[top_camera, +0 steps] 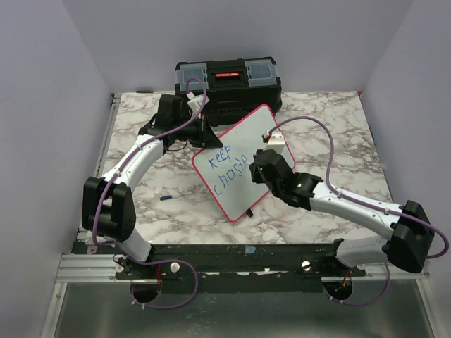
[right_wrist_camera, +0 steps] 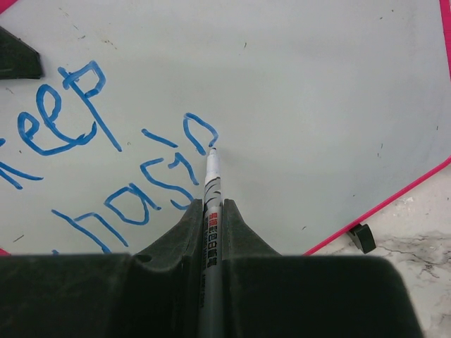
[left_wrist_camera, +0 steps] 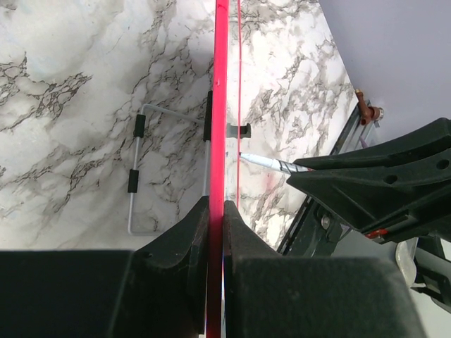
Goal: Write a sentence on the whiteboard
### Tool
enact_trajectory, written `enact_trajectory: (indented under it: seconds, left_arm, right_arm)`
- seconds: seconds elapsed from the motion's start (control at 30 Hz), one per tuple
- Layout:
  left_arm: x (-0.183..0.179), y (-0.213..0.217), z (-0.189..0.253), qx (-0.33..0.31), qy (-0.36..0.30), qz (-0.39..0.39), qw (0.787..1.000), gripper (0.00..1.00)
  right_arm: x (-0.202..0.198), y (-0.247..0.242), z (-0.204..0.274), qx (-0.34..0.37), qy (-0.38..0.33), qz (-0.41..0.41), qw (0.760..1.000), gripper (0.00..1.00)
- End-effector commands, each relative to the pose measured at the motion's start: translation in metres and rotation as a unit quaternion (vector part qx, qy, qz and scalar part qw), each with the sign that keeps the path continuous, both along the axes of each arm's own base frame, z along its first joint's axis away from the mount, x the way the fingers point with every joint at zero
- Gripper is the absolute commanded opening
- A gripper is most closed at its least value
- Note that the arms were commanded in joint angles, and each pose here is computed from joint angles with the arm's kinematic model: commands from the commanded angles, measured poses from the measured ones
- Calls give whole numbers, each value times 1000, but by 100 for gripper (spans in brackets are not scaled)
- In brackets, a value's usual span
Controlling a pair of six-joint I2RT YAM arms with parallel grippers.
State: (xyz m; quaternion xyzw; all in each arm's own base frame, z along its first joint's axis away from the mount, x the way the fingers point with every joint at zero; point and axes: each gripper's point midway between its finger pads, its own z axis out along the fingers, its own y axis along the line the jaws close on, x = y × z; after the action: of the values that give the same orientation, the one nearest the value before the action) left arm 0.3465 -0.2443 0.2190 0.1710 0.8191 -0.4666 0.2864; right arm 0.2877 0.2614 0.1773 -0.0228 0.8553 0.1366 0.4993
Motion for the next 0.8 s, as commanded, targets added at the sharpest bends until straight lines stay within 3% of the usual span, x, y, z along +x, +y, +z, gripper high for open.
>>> enact_trajectory:
  seconds: [0.0,0.77]
  left_arm:
    - [-5,-6,30,-17,-43,-23,999,0]
    - [-4,-7,29,-16,-43,-24,999,0]
  right_arm:
    - [3,-10,12,26,-9,-11,1000,1]
    - [39,-1,22,32,-19,-10,999,1]
